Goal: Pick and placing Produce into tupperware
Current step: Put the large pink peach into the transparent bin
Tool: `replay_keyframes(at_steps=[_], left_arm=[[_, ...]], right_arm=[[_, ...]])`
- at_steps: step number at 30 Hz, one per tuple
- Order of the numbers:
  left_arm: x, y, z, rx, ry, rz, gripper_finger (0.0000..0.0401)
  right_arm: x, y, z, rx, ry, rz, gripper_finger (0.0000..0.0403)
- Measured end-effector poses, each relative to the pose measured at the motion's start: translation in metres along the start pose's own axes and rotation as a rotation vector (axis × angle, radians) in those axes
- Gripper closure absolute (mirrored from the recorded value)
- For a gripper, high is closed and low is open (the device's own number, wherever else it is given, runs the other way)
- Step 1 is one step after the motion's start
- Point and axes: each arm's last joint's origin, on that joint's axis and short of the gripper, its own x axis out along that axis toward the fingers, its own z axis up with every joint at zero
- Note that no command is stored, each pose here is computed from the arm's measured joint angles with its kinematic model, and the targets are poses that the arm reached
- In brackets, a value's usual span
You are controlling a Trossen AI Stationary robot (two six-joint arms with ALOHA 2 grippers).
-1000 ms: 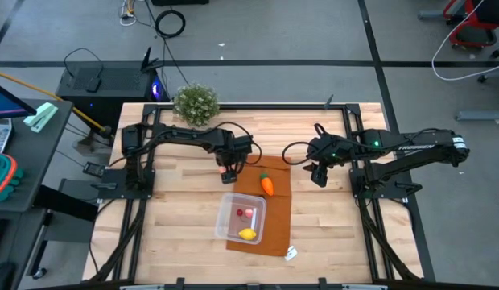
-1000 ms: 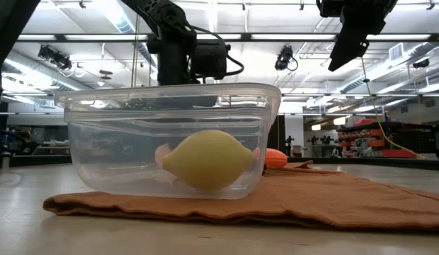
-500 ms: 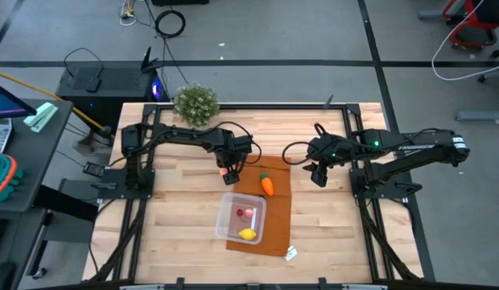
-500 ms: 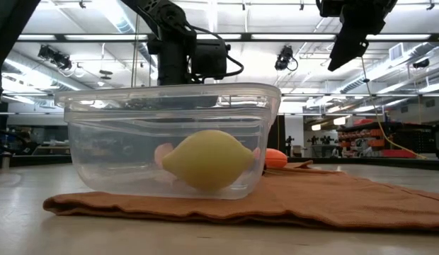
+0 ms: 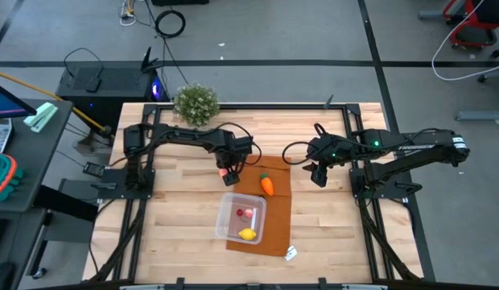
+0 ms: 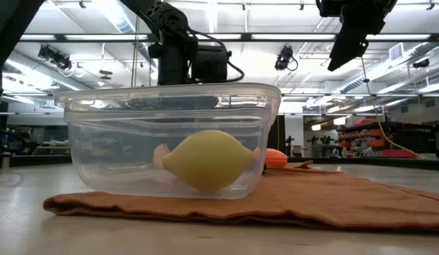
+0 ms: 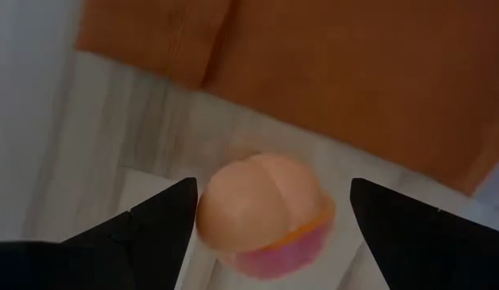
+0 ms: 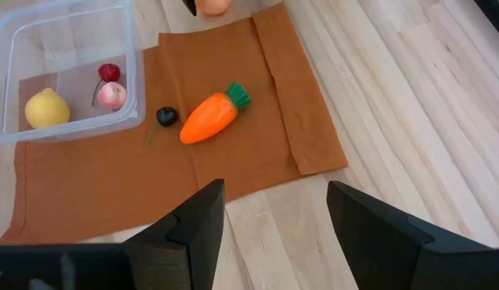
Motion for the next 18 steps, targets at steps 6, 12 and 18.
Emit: replay_keyframes(at_steps=[6,12,18], left_arm=[[0.01,0.001,0.0,0.018,0.03,0.004,0.0064],[0.014,0.001,0.0,0.022,0.051,0.006,0.0069],[0.014,0.001,0.0,0.022,0.047,0.005,0.0104]], right_arm=[[0.0,0.0,0.0,-0.001,0.0,0.0,0.0213],[0.0,0.0,0.0,-0.001,-0.001,0.0,0.0213],[0.0,0.0,0.0,-0.001,0.0,0.0,0.0213]])
